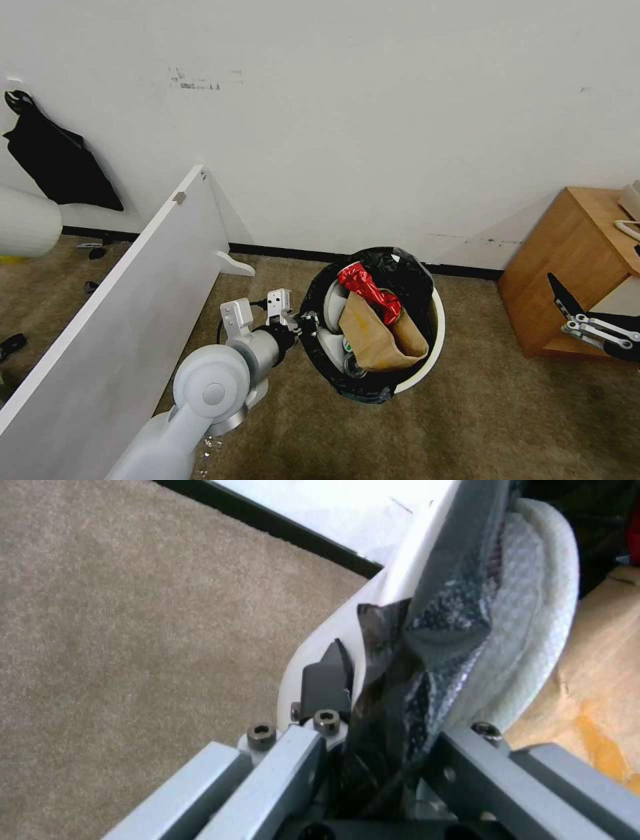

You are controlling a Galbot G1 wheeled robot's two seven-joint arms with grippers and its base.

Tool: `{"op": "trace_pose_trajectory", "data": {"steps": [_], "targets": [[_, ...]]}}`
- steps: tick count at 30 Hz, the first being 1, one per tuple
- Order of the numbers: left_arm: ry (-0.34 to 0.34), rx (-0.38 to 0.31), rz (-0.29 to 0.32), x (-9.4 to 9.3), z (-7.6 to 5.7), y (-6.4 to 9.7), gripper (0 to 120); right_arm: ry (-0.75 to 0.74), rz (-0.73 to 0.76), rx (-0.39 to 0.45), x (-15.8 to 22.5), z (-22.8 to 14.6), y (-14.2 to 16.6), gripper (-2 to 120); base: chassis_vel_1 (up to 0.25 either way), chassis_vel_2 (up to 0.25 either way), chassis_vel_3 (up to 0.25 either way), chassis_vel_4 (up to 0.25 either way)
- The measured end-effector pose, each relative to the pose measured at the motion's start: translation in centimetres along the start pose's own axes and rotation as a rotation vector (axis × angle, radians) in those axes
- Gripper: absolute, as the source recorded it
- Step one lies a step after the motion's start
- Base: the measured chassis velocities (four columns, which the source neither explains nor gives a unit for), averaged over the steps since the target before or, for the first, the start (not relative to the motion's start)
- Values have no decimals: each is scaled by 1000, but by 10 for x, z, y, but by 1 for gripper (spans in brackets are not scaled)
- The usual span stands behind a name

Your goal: Pick up the trash bin, then pick up the garbage from the floor and place it into the trash bin.

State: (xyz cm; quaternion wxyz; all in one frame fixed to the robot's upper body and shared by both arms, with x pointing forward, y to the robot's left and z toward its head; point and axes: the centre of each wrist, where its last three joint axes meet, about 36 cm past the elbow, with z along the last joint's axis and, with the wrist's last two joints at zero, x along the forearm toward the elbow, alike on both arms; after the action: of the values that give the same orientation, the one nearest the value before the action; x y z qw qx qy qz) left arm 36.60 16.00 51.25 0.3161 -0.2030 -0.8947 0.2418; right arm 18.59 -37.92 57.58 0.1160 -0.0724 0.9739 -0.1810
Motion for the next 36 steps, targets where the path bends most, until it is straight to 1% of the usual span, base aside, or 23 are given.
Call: {"op": "trace_pose_trajectory", "data": {"steps": [14, 22, 36], "targets": [[-5, -2, -1, 2, -1, 0, 1, 1, 1, 0, 0, 0, 0, 100, 0, 0, 0, 0], [-8, -4, 9, 2, -4, -2, 1, 1, 1, -1, 0, 0, 0, 100, 0, 0, 0, 0], [-8, -4, 11, 2, -4, -2, 1, 0, 1, -1, 0, 0, 0, 100, 0, 0, 0, 0]]}}
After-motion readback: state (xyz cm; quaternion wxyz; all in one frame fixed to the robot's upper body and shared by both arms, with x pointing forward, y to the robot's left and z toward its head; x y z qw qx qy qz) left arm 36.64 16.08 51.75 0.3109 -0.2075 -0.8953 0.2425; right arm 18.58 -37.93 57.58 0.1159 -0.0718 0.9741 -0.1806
